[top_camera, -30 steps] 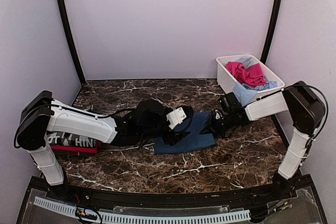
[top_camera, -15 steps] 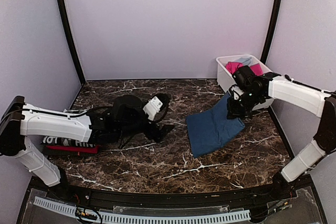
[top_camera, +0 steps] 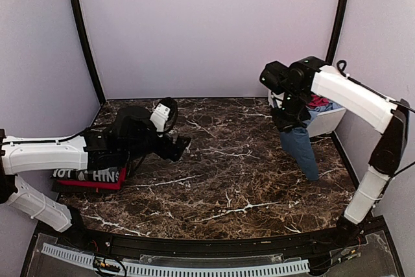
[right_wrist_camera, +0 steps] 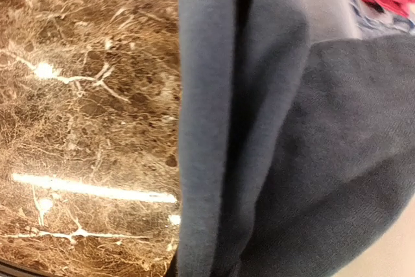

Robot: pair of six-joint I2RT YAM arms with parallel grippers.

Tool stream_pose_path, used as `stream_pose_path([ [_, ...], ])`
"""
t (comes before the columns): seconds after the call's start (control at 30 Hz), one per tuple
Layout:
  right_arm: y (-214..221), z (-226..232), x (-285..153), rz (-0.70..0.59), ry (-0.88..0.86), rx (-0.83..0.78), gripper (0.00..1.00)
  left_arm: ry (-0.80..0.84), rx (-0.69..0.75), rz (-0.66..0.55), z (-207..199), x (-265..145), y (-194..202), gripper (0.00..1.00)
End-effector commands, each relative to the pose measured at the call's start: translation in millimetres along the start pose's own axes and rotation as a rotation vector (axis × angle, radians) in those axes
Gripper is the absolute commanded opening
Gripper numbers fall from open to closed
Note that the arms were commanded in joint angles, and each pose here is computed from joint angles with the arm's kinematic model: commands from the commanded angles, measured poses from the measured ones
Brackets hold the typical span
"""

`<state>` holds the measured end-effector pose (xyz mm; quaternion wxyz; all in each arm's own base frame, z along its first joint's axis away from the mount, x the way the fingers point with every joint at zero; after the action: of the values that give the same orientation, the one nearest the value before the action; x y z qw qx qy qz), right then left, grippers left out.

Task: Fold and stack the mixed laundry pile
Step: Turn over the square-folded T-shirt at the center of the board.

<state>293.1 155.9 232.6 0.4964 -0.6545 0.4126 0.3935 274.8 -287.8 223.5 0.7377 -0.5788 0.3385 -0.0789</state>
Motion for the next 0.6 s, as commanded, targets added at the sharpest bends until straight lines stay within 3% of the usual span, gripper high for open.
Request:
stream_pose_path([
  [0.0, -2.1, 74.1, 29.5, 0.056, 0.011, -0.130, 0.00, -0.109, -0.124, 0.048, 33.2, -16.2, 7.5, 0.99],
  [0.17, -7.2, 181.8, 75.6, 0.094, -0.104, -0.223, 0.00, -0.161, -0.199, 0.078, 56.6, -30.0, 10.3, 0.99],
  [0.37, -7.5, 280.8, 86.0, 0.094, -0.339, -0.248, 0.00, -0.203, -0.335, 0.086, 78.4, -47.6, 9.4, 0.99],
  [0.47, -6.3, 316.2, 76.2, 0.123, -0.511, -0.219, 0.10, -0.230, -0.411, 0.111, 91.2, -52.9, 16.6, 0.98],
  [0.57, -12.1, 336.6, 45.2, 0.075, -0.675, -0.230, 0.31, -0.192, -0.488, 0.117, 94.2, -54.9, 18.8, 0.97],
])
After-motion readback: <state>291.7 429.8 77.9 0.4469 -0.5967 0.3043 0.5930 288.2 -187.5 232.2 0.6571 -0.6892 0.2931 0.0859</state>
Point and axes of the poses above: each gripper's point midway between its finger pads, its own x axis out along the fingers, its own z axis along the line the jaws close on, y = z × x, the point moved 2 cm from there along -x, back along the fingers, and after that the axes turned 3 degrees about x, right-handed, at the moved point
